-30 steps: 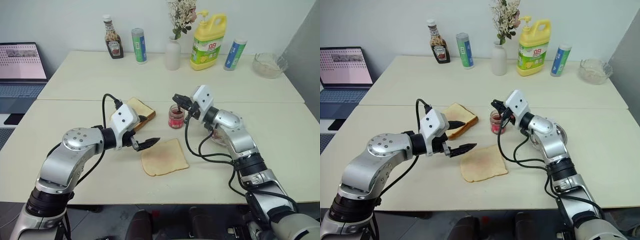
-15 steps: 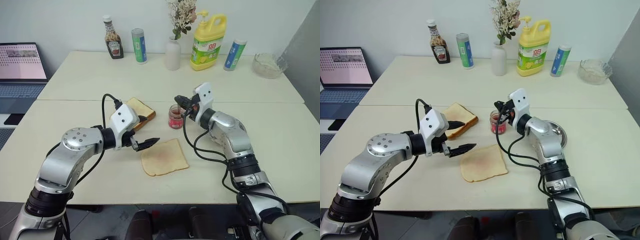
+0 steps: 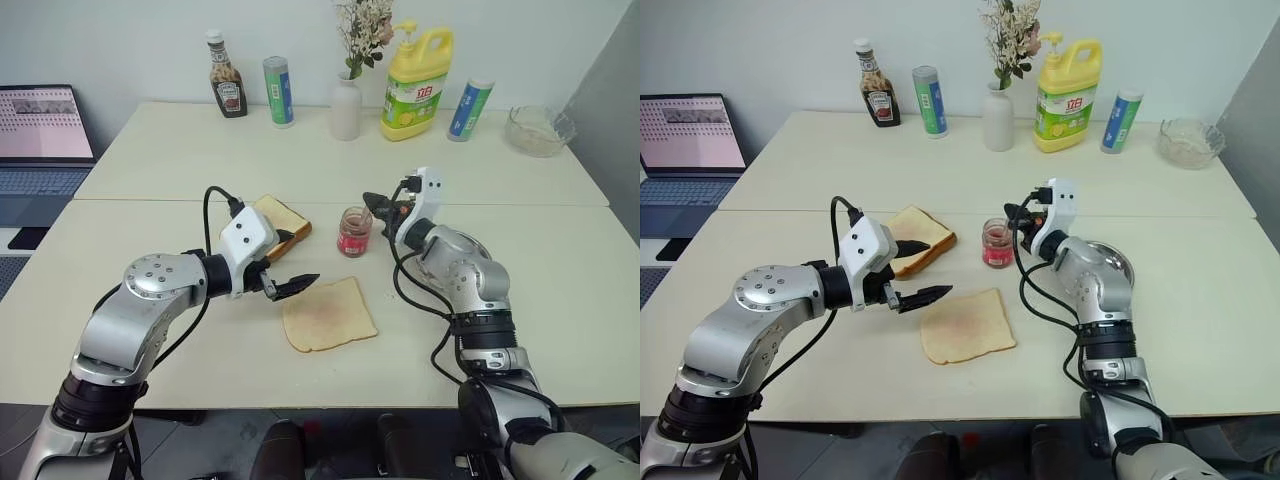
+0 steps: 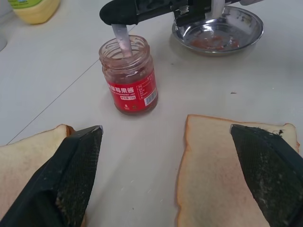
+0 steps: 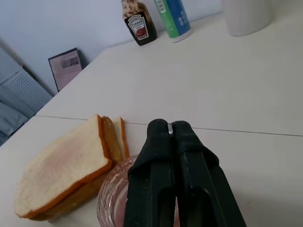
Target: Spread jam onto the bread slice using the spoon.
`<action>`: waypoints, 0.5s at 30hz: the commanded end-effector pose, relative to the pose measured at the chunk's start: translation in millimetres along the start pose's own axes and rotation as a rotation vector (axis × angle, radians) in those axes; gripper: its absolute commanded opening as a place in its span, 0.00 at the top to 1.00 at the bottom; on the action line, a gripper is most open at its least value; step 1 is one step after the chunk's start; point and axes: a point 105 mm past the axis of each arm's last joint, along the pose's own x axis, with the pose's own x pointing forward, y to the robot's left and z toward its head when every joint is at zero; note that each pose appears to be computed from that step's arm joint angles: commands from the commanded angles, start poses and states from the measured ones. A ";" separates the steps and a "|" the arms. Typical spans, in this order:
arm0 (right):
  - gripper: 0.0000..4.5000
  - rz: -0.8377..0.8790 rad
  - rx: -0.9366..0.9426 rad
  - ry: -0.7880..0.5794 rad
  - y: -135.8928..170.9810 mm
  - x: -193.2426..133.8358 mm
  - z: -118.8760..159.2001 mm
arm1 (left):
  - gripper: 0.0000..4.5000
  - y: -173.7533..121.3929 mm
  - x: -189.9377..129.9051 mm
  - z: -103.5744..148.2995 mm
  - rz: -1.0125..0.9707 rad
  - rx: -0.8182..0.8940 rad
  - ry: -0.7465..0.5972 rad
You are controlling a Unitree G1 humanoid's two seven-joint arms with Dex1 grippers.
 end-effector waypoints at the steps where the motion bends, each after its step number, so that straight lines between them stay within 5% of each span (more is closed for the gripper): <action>1: 0.99 0.021 0.048 -0.080 9.3 -1.3 27.0 | 0.00 2.3 -0.3 10.2 0.010 0.040 -0.029; 15: 0.99 0.018 0.100 -0.120 15.3 -5.9 43.5 | 0.00 2.4 0.8 8.3 0.007 0.040 -0.027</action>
